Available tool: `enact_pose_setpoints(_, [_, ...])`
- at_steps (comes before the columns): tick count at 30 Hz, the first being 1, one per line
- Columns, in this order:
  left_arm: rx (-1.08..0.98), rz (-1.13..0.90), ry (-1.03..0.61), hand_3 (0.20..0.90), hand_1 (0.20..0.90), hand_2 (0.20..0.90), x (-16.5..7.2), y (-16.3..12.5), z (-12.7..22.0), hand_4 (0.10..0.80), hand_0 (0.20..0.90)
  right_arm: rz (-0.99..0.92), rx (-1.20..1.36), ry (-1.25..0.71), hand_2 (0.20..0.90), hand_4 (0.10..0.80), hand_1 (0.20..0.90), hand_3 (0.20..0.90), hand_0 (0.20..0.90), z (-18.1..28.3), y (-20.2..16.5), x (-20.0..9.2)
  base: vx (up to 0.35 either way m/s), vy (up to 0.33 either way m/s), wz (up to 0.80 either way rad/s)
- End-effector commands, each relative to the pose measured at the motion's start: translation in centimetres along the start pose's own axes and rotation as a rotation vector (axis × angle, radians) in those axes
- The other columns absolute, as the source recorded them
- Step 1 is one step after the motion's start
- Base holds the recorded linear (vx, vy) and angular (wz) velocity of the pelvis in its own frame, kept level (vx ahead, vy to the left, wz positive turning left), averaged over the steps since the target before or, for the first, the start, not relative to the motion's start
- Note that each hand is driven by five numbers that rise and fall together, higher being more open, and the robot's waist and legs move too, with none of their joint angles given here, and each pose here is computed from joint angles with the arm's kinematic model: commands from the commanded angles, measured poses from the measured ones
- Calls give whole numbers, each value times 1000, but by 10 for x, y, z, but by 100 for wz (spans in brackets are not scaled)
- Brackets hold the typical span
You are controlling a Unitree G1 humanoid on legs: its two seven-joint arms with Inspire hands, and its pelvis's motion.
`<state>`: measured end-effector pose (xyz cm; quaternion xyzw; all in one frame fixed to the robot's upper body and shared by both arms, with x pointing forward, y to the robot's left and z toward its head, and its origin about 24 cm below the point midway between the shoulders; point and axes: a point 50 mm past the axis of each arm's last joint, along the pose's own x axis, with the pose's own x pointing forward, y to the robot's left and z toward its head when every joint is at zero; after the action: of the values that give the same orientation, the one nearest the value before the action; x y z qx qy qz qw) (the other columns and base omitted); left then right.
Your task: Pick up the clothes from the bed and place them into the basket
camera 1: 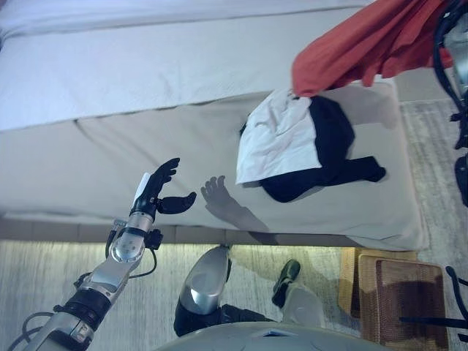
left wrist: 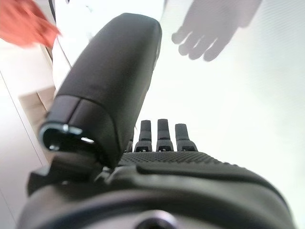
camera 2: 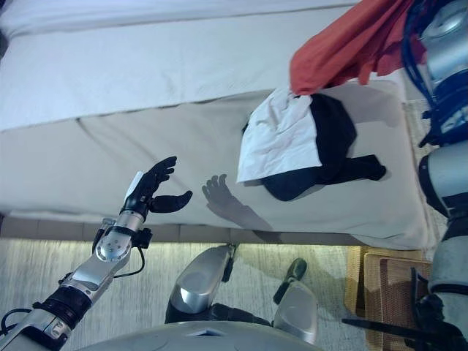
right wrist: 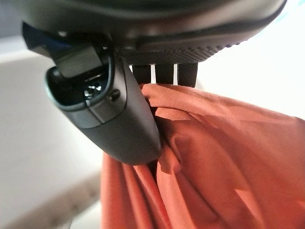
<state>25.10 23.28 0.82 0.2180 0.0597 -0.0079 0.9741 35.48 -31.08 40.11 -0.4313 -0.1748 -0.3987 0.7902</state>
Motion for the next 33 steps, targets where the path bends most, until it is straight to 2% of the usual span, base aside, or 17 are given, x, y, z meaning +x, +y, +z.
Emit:
enact_pose_setpoints(1, [2, -58, 40, 900, 900, 900, -18, -15, -20, 800, 900, -120, -14, -195, 300, 100, 300, 200, 300, 33, -39, 8, 65, -15, -53])
enact_pose_setpoints(8, [-19, 24, 91, 900, 900, 900, -20, -12, -32, 800, 900, -69, 76, -230, 300, 100, 300, 200, 300, 31, -38, 5, 9, -21, -80])
enact_pose_setpoints(11, [-110, 49, 134, 900, 900, 900, -16, -16, -37, 800, 900, -20, 113, -200, 300, 100, 300, 200, 300, 18, -26, 0, 4, -35, -70])
enact_pose_setpoints(14, [-258, 66, 188, 900, 900, 900, -12, -24, -44, 800, 900, 41, 114, -131, 300, 100, 300, 200, 300, -9, -11, -8, -21, -34, -36])
enact_pose_setpoints(17, [-308, 78, 207, 900, 900, 900, -8, -31, -46, 800, 900, 115, 105, -32, 300, 100, 300, 200, 300, -43, 10, -19, -11, -18, -26])
enact_pose_setpoints(22, [-286, 39, 187, 900, 900, 900, 3, -38, -37, 800, 900, 222, 66, 108, 300, 100, 300, 200, 300, -92, 35, -42, 13, -5, -28])
enact_pose_setpoints(26, [-264, 3, 181, 900, 900, 900, 9, -43, -32, 800, 900, 268, 17, 213, 300, 100, 300, 200, 300, -126, 37, -53, 24, -26, -13])
enact_pose_setpoints(33, [-250, -48, 197, 900, 900, 900, 6, -51, -34, 800, 900, 304, 31, 298, 300, 100, 300, 200, 300, -155, 32, -63, 39, -58, -18])
